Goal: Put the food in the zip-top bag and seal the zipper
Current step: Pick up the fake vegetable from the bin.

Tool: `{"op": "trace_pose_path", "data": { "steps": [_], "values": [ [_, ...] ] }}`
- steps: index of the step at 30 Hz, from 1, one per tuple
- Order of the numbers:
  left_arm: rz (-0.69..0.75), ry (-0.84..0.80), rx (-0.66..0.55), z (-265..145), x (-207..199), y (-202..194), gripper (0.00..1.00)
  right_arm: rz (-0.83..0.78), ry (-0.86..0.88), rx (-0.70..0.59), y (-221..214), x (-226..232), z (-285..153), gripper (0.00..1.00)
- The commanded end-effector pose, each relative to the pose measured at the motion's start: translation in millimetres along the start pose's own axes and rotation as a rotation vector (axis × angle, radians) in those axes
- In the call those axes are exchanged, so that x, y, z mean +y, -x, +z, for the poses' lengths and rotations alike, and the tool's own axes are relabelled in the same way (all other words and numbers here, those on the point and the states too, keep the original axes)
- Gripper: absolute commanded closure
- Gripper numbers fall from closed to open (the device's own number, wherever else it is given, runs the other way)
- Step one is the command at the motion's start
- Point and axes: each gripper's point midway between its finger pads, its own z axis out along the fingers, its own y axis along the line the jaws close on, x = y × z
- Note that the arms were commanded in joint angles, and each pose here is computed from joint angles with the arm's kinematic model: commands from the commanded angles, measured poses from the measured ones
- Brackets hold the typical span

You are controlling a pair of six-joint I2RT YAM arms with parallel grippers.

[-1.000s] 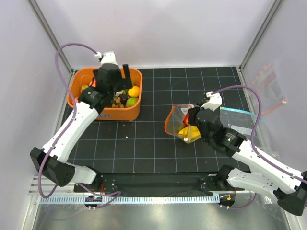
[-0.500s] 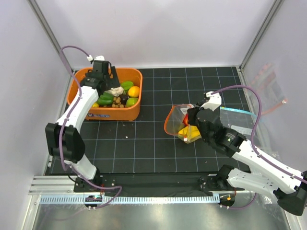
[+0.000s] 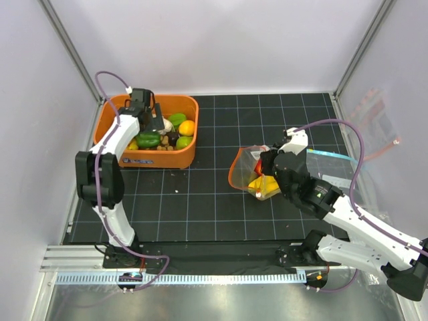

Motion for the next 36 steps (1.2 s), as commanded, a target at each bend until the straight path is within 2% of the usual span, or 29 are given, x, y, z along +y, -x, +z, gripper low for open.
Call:
{"op": "trace_pose_path", "data": {
  "steps": [1, 5, 6, 7, 11, 12, 13, 14, 16, 17, 18, 19, 20, 22, 28, 36],
  "values": [
    [0.064, 0.046, 0.044, 21, 4, -3, 0.00, 0.052, 0.026, -0.053, 16, 8, -1, 0.99],
    [0.118, 0.107, 0.249, 62, 7, -49, 0.00, 0.057, 0.027, -0.055, 16, 8, -2, 0.99],
    [0.119, 0.107, 0.265, 66, 4, -47, 0.00, 0.055, 0.024, -0.058, 17, 7, -2, 0.99],
    [0.143, 0.126, 0.376, 80, 7, -76, 0.00, 0.055, 0.022, -0.060, 18, 6, -2, 0.99],
    [0.149, 0.115, 0.500, 99, 2, -107, 0.01, 0.059, 0.023, -0.065, 19, 6, -3, 0.99],
    [0.145, 0.106, 0.504, 100, 0, -107, 0.05, 0.057, 0.024, -0.063, 19, 6, -4, 0.99],
    [0.139, 0.079, 0.524, 102, -5, -111, 0.23, 0.060, 0.024, -0.066, 20, 6, -4, 0.99],
    [0.140, 0.088, 0.530, 99, -3, -110, 0.27, 0.061, 0.023, -0.068, 20, 5, -4, 0.99],
    [0.118, 0.079, 0.463, 88, -4, -87, 0.64, 0.063, 0.025, -0.068, 20, 6, -5, 0.99],
    [0.113, 0.090, 0.426, 84, -2, -79, 0.71, 0.062, 0.023, -0.068, 20, 5, -5, 0.99],
    [0.091, 0.078, 0.352, 74, -2, -62, 0.82, 0.063, 0.023, -0.070, 20, 5, -5, 0.99],
    [0.091, 0.081, 0.349, 77, -2, -65, 0.88, 0.066, 0.025, -0.070, 21, 5, -5, 0.99],
    [0.078, 0.072, 0.286, 62, -2, -47, 0.92, 0.065, 0.024, -0.069, 21, 5, -5, 0.99],
    [0.055, 0.045, 0.239, 49, -5, -33, 0.99, 0.063, 0.026, -0.067, 20, 6, -4, 0.99],
    [-0.004, -0.106, 0.117, -9, -21, 4, 1.00, 0.063, 0.024, -0.069, 21, 5, -5, 0.99],
    [-0.033, -0.115, -0.037, -67, -7, 34, 1.00, 0.065, 0.031, -0.066, 20, 7, -5, 0.99]
  ]
}}
